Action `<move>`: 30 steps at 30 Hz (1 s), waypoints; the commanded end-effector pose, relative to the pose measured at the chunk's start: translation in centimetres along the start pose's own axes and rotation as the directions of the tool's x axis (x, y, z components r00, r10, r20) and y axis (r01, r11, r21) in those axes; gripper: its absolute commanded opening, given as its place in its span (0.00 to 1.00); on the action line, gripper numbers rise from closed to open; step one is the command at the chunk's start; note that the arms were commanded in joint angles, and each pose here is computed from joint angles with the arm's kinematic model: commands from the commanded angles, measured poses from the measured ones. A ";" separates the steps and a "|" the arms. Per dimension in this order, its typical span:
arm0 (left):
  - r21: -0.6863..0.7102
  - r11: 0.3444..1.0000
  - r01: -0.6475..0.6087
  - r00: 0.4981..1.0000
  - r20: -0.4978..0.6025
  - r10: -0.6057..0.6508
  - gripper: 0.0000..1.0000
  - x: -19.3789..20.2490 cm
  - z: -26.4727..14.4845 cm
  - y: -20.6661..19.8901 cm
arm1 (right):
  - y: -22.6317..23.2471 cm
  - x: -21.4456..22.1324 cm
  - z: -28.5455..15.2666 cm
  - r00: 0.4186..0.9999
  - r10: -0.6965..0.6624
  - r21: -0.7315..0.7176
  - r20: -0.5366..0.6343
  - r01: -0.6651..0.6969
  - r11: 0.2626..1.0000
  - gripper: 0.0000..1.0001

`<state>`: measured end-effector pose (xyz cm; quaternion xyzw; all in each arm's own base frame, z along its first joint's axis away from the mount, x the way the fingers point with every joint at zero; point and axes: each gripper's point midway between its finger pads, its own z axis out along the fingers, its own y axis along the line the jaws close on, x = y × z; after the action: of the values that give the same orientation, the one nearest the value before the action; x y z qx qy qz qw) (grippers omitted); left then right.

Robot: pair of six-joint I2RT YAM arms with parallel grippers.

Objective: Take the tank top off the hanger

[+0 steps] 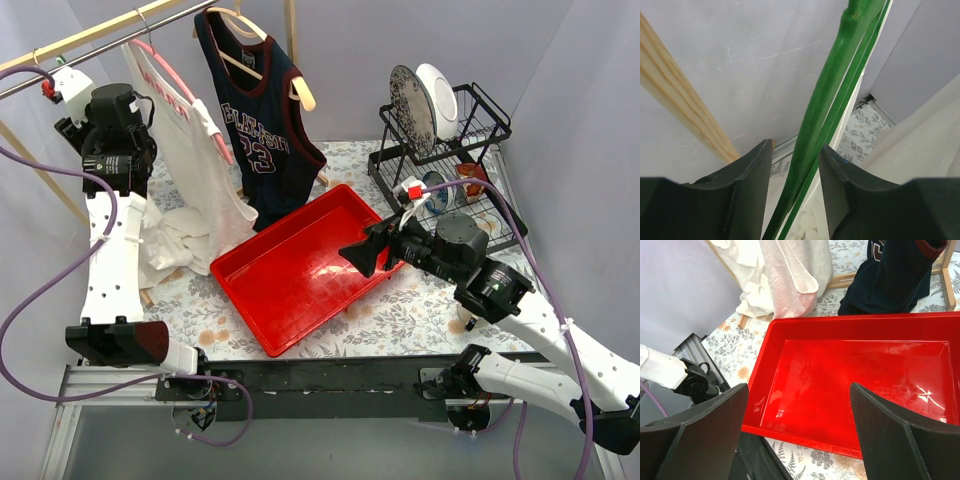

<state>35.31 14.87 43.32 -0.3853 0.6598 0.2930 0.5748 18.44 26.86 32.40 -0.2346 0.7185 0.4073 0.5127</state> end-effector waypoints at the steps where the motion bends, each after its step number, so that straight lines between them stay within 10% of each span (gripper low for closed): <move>1: 0.066 0.996 0.058 0.998 0.004 -0.058 0.38 -1.5 -1.7 0.6 | 1.5 -2.3 -0.1 0.999 0.000 -0.058 0.049 0.003 0.998 0.89; 12: 0.263 0.956 0.128 0.991 -0.010 -0.130 0.37 -4.6 -4.6 -0.7 | 1.9 -2.2 0.2 0.999 0.026 -0.077 0.046 -0.022 0.997 0.88; 19: 0.293 0.945 0.149 0.988 -0.010 -0.153 0.01 -5.7 -5.4 -0.7 | 2.0 -2.3 0.1 0.998 0.028 -0.082 0.052 -0.024 0.996 0.87; 30: 0.501 0.831 0.240 0.961 0.002 -0.278 0.00 -9.8 -9.8 -1.1 | 4.3 -7.3 1.1 0.984 -0.068 -0.163 0.165 0.095 0.982 0.84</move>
<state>33.36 9.73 51.06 -0.3230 0.6653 0.1134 0.6635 18.30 28.71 34.31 -0.2560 0.6991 0.4362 0.5055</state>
